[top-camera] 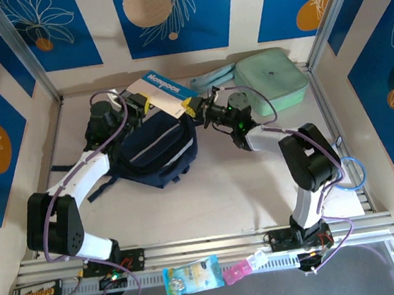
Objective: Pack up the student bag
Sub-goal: Pass the book.
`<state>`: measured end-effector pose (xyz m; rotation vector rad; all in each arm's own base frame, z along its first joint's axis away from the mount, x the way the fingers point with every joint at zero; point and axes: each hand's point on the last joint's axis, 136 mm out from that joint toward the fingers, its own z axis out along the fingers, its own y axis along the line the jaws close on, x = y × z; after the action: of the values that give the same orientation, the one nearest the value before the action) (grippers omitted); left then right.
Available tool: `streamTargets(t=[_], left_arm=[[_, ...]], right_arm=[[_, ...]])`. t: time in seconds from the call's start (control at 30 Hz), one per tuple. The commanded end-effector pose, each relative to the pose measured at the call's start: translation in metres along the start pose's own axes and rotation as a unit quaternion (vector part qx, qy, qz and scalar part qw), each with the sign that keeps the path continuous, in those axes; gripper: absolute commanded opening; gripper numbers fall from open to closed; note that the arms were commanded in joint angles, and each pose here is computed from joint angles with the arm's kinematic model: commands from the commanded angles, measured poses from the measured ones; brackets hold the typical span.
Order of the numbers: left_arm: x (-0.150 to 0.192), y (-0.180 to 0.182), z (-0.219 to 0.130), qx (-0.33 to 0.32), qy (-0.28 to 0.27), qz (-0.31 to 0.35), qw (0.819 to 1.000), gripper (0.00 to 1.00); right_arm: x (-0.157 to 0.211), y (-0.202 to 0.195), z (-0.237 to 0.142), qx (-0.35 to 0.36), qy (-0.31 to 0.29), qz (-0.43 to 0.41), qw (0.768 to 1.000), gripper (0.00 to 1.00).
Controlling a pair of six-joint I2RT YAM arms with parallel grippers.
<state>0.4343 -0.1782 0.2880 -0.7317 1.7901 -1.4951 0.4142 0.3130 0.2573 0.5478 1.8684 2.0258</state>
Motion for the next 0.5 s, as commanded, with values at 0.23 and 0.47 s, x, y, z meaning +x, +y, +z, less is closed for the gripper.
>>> streamTargets(t=[0.23, 0.47], left_arm=[[0.019, 0.013, -0.022, -0.114, 0.061, 0.14, 0.982, 0.81], [0.042, 0.049, -0.035, -0.218, 0.173, 0.317, 0.906, 0.97]], right_arm=[[-0.018, 0.015, -0.052, 0.027, -0.051, -0.099, 0.993, 0.0], [-0.026, 0.003, -0.108, 0.122, -0.09, -0.169, 0.974, 0.0]])
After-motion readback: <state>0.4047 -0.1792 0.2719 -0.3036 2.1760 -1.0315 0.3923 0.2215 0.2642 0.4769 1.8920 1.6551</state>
